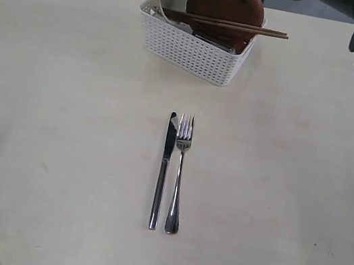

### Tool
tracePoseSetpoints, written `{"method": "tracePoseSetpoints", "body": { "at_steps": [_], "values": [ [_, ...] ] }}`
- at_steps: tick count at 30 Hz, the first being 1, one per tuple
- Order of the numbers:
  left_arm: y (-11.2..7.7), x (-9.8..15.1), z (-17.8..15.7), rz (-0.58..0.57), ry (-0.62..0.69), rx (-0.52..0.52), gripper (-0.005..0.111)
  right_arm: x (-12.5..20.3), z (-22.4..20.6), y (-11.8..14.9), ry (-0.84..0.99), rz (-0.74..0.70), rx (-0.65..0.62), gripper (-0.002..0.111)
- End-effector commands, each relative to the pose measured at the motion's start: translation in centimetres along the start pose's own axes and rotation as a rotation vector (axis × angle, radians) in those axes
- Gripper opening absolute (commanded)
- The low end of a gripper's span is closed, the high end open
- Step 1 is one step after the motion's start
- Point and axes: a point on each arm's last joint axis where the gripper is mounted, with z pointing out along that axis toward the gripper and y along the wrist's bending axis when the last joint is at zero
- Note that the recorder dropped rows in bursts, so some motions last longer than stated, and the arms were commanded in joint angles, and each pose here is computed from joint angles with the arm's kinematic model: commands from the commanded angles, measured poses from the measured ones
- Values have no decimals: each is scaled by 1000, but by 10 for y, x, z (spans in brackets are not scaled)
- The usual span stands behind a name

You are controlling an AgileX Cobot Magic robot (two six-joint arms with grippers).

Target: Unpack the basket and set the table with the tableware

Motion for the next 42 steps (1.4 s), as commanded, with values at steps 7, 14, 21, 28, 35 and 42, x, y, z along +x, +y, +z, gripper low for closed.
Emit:
{"method": "tracePoseSetpoints", "body": {
  "at_steps": [7,14,21,28,35,42],
  "values": [
    [0,0,0,4,-1,5,0,-10,-7,11,-49,-25,-33,0],
    [0,0,0,4,-1,5,0,-9,-6,13,-39,-28,-47,0],
    [0,0,0,4,-1,5,0,-9,-6,18,-41,-68,-94,0],
    [0,0,0,4,-1,5,0,-9,-6,19,-41,-65,-95,0],
    [0,0,0,4,-1,5,0,-13,-11,27,-61,-119,-104,0],
    [0,0,0,4,-1,5,0,-13,-9,32,-66,-123,-104,0]
  ]
}}
